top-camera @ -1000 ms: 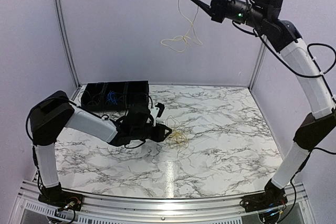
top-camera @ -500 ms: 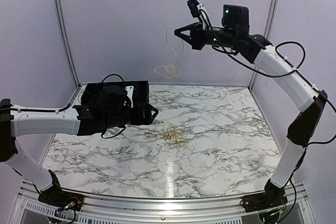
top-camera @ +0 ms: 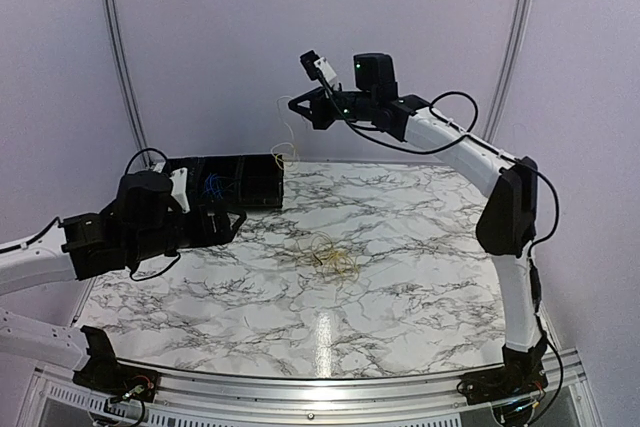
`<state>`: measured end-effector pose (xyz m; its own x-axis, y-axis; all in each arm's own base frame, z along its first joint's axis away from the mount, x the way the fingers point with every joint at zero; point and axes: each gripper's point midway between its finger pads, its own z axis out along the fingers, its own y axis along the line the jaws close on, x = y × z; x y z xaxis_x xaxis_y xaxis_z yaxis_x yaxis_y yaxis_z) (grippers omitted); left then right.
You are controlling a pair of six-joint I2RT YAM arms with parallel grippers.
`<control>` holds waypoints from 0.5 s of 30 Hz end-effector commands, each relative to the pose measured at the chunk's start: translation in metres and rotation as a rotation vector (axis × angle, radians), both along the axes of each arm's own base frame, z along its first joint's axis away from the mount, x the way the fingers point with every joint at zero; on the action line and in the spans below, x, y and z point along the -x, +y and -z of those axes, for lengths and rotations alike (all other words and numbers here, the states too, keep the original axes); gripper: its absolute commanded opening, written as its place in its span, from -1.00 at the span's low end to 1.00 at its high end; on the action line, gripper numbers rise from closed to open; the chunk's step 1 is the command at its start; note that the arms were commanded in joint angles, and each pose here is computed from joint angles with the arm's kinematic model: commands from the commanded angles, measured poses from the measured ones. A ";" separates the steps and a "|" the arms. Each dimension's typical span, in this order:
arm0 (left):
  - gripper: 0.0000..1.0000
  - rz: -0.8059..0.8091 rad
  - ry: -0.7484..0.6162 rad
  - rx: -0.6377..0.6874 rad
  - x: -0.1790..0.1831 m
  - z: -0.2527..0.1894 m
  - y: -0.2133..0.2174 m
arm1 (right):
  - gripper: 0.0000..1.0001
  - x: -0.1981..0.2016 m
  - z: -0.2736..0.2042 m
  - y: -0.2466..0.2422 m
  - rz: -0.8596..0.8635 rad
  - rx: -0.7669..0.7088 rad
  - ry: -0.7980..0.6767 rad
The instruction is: Untangle the cables
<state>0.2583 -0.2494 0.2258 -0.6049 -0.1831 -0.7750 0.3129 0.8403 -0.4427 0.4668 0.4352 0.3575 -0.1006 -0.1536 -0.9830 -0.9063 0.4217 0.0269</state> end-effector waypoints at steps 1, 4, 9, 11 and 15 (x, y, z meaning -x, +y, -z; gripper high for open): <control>0.98 -0.067 0.009 0.017 0.015 -0.004 0.030 | -1.00 -0.006 -0.024 0.025 -0.001 -0.089 -0.096; 0.98 -0.107 0.016 0.027 0.020 -0.010 0.044 | -1.00 -0.019 -0.010 0.036 0.027 -0.107 -0.121; 0.98 -0.174 0.030 0.058 0.026 -0.012 0.063 | -1.00 -0.039 0.009 0.051 0.062 -0.153 -0.180; 0.98 -0.177 0.055 0.042 0.028 -0.008 0.065 | -1.00 -0.047 0.020 0.057 0.076 -0.173 -0.183; 0.98 -0.191 0.143 -0.063 0.031 0.003 0.069 | -1.00 -0.058 0.036 0.068 0.088 -0.237 -0.185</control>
